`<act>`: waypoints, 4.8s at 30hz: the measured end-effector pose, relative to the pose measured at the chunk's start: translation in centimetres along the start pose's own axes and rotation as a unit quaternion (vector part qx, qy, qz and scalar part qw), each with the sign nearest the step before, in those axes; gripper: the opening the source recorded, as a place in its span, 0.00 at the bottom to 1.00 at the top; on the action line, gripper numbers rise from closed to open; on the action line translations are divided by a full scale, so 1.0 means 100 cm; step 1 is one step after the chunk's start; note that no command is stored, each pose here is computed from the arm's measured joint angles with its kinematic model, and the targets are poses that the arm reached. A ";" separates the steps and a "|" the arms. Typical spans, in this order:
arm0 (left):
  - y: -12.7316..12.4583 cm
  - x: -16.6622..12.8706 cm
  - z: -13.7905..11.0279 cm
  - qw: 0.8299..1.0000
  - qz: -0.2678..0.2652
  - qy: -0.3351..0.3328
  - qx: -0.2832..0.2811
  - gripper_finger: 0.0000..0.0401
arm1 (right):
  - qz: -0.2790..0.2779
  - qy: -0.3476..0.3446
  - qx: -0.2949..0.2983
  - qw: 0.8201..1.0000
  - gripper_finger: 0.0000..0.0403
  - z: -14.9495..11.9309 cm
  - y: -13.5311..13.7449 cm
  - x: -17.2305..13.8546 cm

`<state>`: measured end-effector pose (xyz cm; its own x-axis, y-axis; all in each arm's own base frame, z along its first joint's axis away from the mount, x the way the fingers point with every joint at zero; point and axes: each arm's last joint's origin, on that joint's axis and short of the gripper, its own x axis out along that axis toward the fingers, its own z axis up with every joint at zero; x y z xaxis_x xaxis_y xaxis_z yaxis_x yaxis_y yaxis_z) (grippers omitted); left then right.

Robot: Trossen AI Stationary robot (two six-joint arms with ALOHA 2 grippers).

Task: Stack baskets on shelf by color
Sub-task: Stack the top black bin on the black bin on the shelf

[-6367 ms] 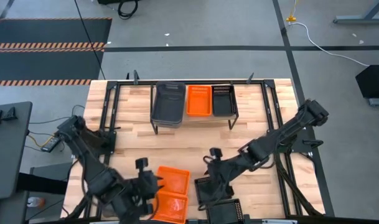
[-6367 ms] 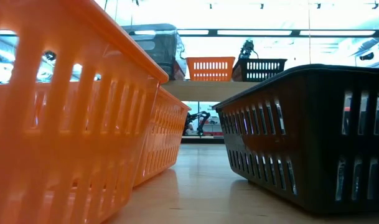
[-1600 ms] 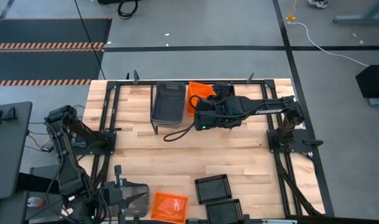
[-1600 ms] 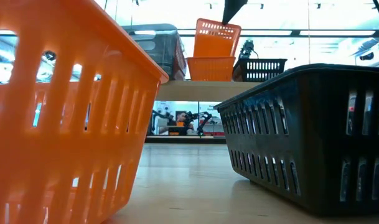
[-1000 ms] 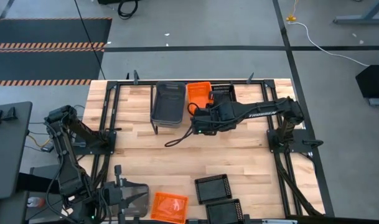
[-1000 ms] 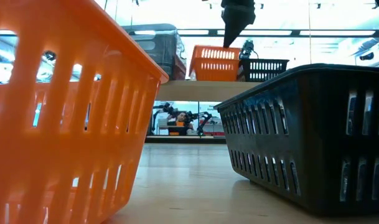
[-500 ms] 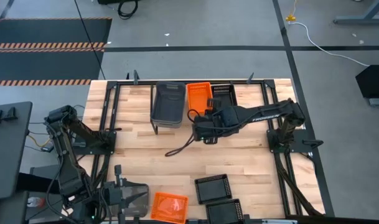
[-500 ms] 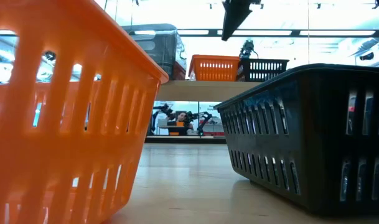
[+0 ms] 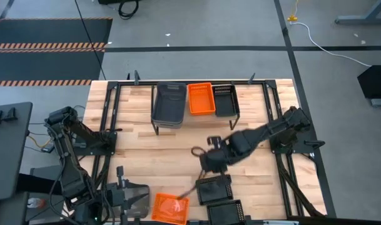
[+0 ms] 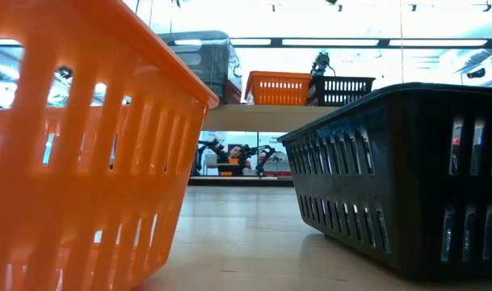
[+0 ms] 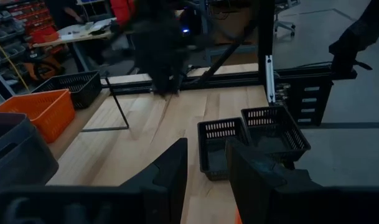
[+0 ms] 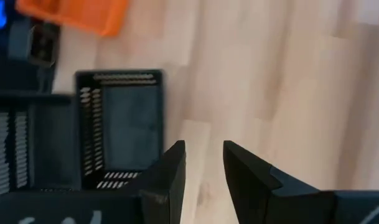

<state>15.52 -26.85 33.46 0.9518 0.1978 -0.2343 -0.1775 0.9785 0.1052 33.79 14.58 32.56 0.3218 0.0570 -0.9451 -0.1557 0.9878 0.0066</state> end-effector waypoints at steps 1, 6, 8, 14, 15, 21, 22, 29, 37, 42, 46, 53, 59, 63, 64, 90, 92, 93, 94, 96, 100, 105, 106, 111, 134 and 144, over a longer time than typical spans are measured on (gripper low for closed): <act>0.000 0.000 0.000 1.000 0.000 0.000 0.000 0.29 | 0.003 0.001 -0.012 1.000 0.28 -0.002 0.007 0.004; 0.000 0.000 0.000 1.000 0.000 0.000 -0.001 0.29 | 0.018 -0.006 -0.030 0.999 0.28 -0.014 0.035 0.030; 0.000 0.000 0.000 1.000 0.000 0.000 0.000 0.29 | 0.023 -0.011 -0.030 0.999 0.28 -0.020 0.044 0.043; 0.000 0.000 0.000 1.000 -0.001 0.000 0.000 0.29 | -0.002 0.011 -0.039 0.999 0.28 -0.044 0.051 0.081; 0.000 0.000 0.000 1.000 -0.001 0.000 -0.001 0.29 | -0.009 0.016 -0.033 0.999 0.28 -0.048 0.050 0.086; 0.000 0.000 0.000 1.000 -0.001 0.000 -0.010 0.29 | -0.010 0.015 -0.018 1.000 0.28 -0.058 0.045 0.108; 0.000 0.000 0.000 1.000 -0.001 0.000 -0.009 0.29 | -0.009 0.012 -0.016 1.000 0.28 -0.058 0.044 0.110; 0.000 0.000 0.000 1.000 -0.001 0.000 -0.009 0.29 | -0.021 0.023 -0.006 1.000 0.28 -0.064 0.030 0.123; 0.000 0.000 0.000 1.000 -0.001 0.000 -0.009 0.29 | -0.100 0.033 0.001 0.994 0.28 -0.072 0.008 0.135; 0.000 0.000 0.000 1.000 -0.001 0.000 -0.008 0.29 | -0.267 0.045 0.041 0.962 0.28 -0.076 -0.014 0.124; 0.000 0.000 -0.001 1.000 0.000 0.001 -0.004 0.29 | -0.303 0.060 0.066 0.949 0.28 -0.073 -0.023 0.112; 0.000 0.000 -0.001 1.000 0.000 0.001 -0.003 0.29 | -0.220 0.021 0.139 0.965 0.28 -0.046 -0.015 0.090; 0.000 0.000 0.000 1.000 0.000 0.001 -0.008 0.29 | -0.049 -0.050 0.293 0.953 0.28 -0.018 -0.001 0.081; -0.001 0.000 0.000 1.000 -0.007 0.003 -0.014 0.29 | 0.019 -0.053 0.346 0.936 0.28 -0.012 0.004 0.087; -0.001 0.000 0.000 1.000 -0.010 0.005 -0.015 0.29 | 0.015 -0.040 0.347 0.937 0.28 -0.014 0.004 0.091; -0.005 0.001 -0.002 1.000 -0.016 0.010 -0.020 0.29 | -0.052 0.034 0.285 0.956 0.28 -0.019 -0.003 0.155; -0.005 0.001 -0.002 1.000 -0.015 0.010 -0.020 0.29 | -0.055 0.039 0.269 0.961 0.26 -0.021 -0.003 0.156; -0.005 0.001 -0.002 1.000 -0.015 0.010 -0.020 0.29 | -0.054 0.037 0.267 0.961 0.24 -0.020 -0.003 0.156; -0.005 0.001 -0.002 1.000 -0.016 0.010 -0.019 0.29 | -0.053 0.035 0.267 0.962 0.21 -0.020 -0.003 0.156; -0.005 0.001 -0.002 1.000 -0.015 0.010 -0.019 0.29 | -0.053 0.036 0.264 0.962 0.15 -0.020 -0.002 0.155; -0.005 0.001 -0.002 1.000 -0.015 0.010 -0.018 0.29 | -0.039 0.037 0.245 0.968 0.04 -0.021 0.003 0.153; -0.005 0.001 -0.002 1.000 -0.015 0.010 -0.017 0.29 | 0.003 0.022 0.215 0.976 0.08 -0.017 0.016 0.153; -0.005 0.001 -0.002 1.000 -0.015 0.010 -0.017 0.29 | 0.016 0.016 0.207 0.978 0.08 -0.016 0.019 0.153; -0.005 0.001 -0.002 1.000 -0.015 0.009 -0.017 0.29 | 0.053 0.003 0.194 0.980 0.05 -0.012 0.030 0.149; -0.005 0.001 -0.002 1.000 -0.015 0.010 -0.016 0.29 | -0.033 -0.160 0.020 0.986 0.04 0.058 0.019 -0.039; -0.005 0.001 -0.002 1.000 -0.015 0.010 -0.016 0.29 | -0.175 -0.083 0.058 0.979 0.04 0.012 -0.019 -0.093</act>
<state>15.67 -27.31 33.15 0.9520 0.1682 -0.2559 -0.1560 0.9854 0.0676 32.25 12.32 41.72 0.4861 -0.2753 -0.8294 0.0954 0.9601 -0.2628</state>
